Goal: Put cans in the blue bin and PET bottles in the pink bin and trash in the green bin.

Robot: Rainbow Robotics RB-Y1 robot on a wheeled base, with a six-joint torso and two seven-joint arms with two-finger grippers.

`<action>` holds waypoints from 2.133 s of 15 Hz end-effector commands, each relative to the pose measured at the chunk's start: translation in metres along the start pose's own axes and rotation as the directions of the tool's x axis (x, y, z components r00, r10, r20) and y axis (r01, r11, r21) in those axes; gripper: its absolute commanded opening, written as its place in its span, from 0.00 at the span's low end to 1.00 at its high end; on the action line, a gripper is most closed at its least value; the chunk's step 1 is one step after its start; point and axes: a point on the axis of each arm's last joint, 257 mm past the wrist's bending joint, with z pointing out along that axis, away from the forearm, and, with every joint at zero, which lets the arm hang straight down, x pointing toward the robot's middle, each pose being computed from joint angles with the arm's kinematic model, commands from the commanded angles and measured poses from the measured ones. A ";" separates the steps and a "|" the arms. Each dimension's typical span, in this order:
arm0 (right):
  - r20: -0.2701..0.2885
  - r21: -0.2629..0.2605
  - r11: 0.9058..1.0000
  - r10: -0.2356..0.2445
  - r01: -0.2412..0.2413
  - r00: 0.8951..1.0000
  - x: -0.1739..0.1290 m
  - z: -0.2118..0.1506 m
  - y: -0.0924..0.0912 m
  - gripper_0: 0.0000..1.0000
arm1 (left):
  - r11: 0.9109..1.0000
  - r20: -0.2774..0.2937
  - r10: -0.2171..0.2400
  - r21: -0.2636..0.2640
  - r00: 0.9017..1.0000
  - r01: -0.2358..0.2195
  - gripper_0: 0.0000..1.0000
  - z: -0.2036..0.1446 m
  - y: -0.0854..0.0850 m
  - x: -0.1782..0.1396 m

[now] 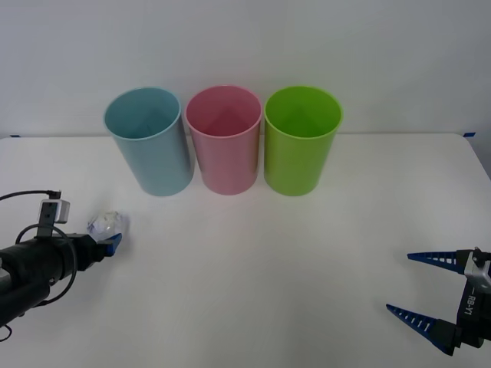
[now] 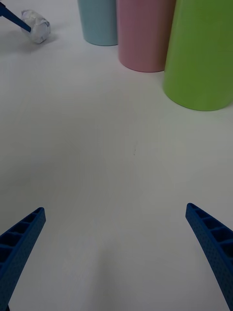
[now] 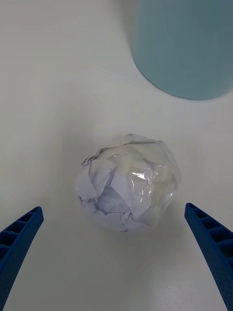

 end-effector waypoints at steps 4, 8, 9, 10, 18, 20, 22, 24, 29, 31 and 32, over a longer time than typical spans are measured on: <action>0.000 0.000 1.000 0.000 0.000 1.000 0.000 0.000 0.000 1.00 | 1.000 0.006 -0.007 -0.007 1.000 0.007 1.00 0.008 -0.008 -0.004; 0.000 0.000 1.000 0.000 0.000 1.000 0.000 0.000 0.000 1.00 | 1.000 0.008 -0.005 0.000 1.000 0.005 1.00 0.014 -0.015 -0.003; 0.000 0.000 1.000 0.000 0.000 1.000 0.000 0.000 0.000 1.00 | 1.000 0.011 -0.004 -0.003 1.000 0.004 1.00 0.014 -0.015 -0.003; 0.000 0.000 1.000 0.000 0.000 1.000 0.000 0.000 0.000 1.00 | 1.000 0.011 -0.005 -0.005 1.000 0.005 1.00 0.015 -0.016 -0.003; 0.000 0.000 1.000 0.000 0.000 1.000 0.000 0.000 0.000 1.00 | 1.000 0.015 -0.007 -0.010 1.000 0.007 1.00 0.023 -0.017 -0.003; 0.000 0.000 1.000 0.000 0.000 1.000 0.000 0.000 0.000 1.00 | 1.000 0.017 -0.009 -0.009 1.000 0.009 1.00 0.026 -0.019 -0.003; 0.000 0.000 1.000 0.000 0.000 1.000 0.000 0.000 0.000 1.00 | 1.000 0.018 -0.011 -0.008 1.000 0.012 1.00 0.028 -0.021 -0.003; 0.000 0.000 1.000 0.000 0.000 1.000 0.000 0.000 0.000 1.00 | 1.000 0.021 -0.011 -0.010 1.000 0.011 1.00 0.030 -0.020 -0.004; 0.000 0.000 1.000 0.000 0.000 1.000 0.000 0.000 0.000 1.00 | 1.000 0.029 -0.021 -0.013 0.999 0.022 1.00 0.036 -0.022 -0.008; 0.000 0.000 1.000 0.000 0.000 1.000 0.000 0.000 0.000 1.00 | 1.000 0.032 -0.021 -0.014 0.999 0.022 1.00 0.037 -0.022 -0.010; 0.000 0.000 1.000 0.000 0.000 1.000 0.000 0.000 0.000 1.00 | 1.000 0.031 -0.022 -0.013 0.999 0.022 1.00 0.037 -0.022 -0.010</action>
